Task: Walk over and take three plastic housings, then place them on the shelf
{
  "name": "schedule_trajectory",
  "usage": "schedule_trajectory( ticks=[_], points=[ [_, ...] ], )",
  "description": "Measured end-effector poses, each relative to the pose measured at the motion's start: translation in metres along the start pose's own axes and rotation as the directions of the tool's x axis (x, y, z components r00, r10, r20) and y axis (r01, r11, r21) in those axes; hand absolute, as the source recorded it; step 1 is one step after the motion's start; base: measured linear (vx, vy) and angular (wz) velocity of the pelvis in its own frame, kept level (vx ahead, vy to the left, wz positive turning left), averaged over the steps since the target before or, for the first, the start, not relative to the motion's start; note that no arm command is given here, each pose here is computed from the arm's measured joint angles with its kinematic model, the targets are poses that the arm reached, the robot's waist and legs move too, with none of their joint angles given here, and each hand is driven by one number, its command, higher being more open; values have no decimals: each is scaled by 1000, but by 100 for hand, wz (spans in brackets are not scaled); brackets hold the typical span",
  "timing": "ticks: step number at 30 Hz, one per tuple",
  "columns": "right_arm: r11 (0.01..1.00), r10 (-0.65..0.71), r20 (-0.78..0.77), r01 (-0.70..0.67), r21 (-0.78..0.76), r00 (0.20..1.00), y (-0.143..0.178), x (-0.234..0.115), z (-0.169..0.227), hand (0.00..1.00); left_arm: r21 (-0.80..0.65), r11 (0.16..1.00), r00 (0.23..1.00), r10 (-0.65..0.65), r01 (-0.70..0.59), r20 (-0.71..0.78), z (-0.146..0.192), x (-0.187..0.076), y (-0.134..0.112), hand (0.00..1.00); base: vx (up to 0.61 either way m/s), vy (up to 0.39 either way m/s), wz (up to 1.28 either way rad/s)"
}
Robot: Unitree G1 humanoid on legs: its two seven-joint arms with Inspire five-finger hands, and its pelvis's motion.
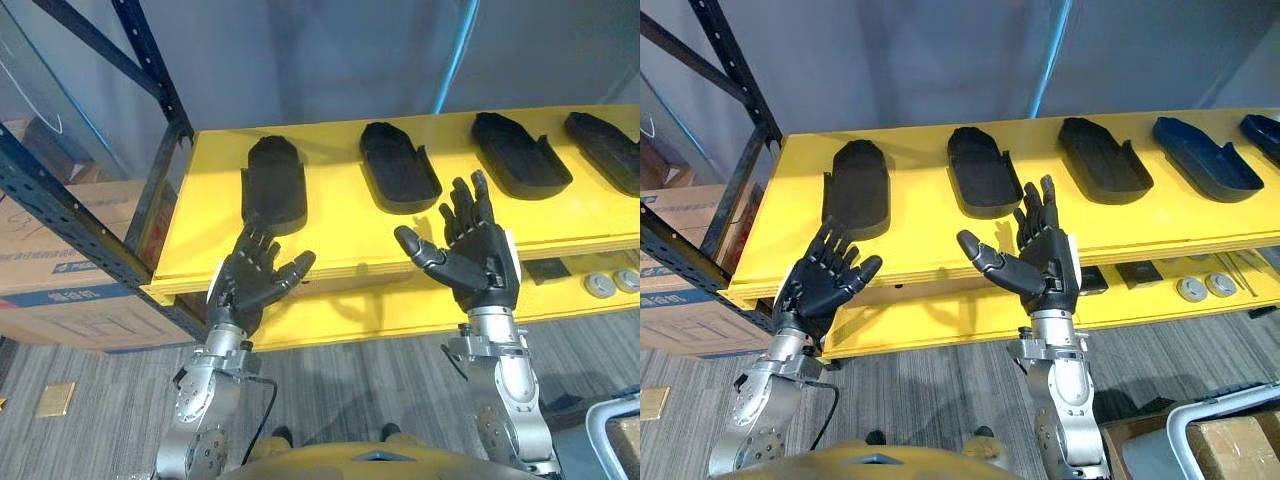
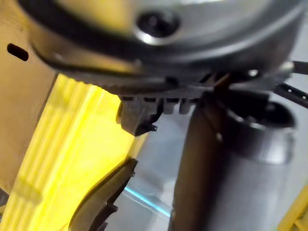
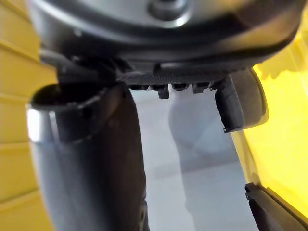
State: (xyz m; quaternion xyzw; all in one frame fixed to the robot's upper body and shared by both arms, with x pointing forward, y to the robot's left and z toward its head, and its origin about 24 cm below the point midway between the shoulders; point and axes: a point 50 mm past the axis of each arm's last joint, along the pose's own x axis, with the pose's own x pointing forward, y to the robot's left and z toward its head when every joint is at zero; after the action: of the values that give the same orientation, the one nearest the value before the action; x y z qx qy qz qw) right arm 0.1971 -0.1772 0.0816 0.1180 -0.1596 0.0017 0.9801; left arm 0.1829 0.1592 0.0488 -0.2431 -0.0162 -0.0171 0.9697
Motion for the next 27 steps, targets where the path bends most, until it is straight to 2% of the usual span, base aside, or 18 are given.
schedule_trajectory(
  ticks=[11, 27],
  points=[
    [1000, 13, -3, -13, 8, 1000, 3, 0, -1, 100, -37, 989, 986, 143, -140, 85, 9, 1, 8, 100, -5, 4, -3],
    [1000, 9, -6, -9, 14, 1000, 4, 0, -2, 100, -42, 976, 975, 216, -214, 57, 2, -1, 16, 100, -3, 4, -4]
  ],
)
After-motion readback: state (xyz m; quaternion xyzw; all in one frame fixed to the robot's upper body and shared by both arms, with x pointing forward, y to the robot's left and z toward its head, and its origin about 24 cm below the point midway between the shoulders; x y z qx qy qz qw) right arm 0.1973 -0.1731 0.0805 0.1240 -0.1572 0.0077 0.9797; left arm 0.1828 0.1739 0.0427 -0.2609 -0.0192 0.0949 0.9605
